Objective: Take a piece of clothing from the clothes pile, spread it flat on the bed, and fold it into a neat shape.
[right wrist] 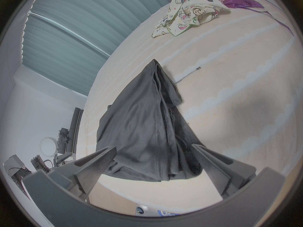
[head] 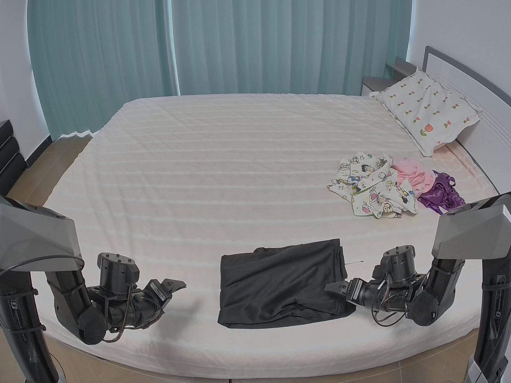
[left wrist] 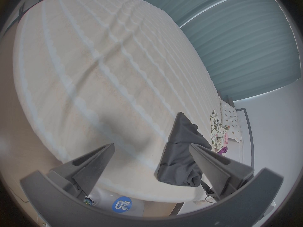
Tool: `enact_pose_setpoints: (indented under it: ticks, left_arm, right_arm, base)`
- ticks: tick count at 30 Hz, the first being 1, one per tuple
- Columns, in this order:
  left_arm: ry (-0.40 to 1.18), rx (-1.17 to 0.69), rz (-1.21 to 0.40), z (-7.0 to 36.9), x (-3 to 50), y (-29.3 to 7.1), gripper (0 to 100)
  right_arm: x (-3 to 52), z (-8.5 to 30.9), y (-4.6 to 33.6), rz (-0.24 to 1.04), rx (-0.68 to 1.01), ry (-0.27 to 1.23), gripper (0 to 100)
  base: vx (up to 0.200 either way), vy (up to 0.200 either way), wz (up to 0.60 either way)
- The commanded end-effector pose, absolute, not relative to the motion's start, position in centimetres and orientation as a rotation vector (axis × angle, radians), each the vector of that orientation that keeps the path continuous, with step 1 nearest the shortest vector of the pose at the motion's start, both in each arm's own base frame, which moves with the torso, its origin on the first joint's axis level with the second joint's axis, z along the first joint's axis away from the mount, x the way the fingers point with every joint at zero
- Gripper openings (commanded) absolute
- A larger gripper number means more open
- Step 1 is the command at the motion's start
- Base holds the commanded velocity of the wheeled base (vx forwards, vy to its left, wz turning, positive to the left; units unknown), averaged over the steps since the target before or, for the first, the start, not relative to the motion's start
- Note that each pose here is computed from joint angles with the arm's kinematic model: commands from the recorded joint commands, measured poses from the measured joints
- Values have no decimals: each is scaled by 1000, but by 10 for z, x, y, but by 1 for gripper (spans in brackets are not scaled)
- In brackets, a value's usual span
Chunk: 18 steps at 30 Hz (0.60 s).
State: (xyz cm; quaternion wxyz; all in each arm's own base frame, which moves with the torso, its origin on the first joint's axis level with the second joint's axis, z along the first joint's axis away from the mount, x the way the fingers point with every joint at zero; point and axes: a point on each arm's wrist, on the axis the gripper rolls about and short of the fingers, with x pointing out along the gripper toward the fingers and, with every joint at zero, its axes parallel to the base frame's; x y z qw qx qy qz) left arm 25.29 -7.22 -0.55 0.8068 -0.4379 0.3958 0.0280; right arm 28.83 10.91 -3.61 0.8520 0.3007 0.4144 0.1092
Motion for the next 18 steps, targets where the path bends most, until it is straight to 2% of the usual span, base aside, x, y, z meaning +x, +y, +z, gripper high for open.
enact_pose_setpoints:
  ticks: [1, 10, 18]
  left_arm:
    - [847, -937, 60, -6, 253, -72, 100]
    - [847, -937, 59, -6, 253, -73, 100]
    - [849, -935, 60, -6, 253, -73, 100]
  right_arm:
    - [289, -36, 110, 234, 633, 871, 100]
    - [289, -32, 130, 289, 617, 863, 100]
    - [288, -37, 133, 271, 597, 868, 100]
  base:
    - [0, 0, 0]
    - [0, 0, 0]
    - [0, 0, 0]
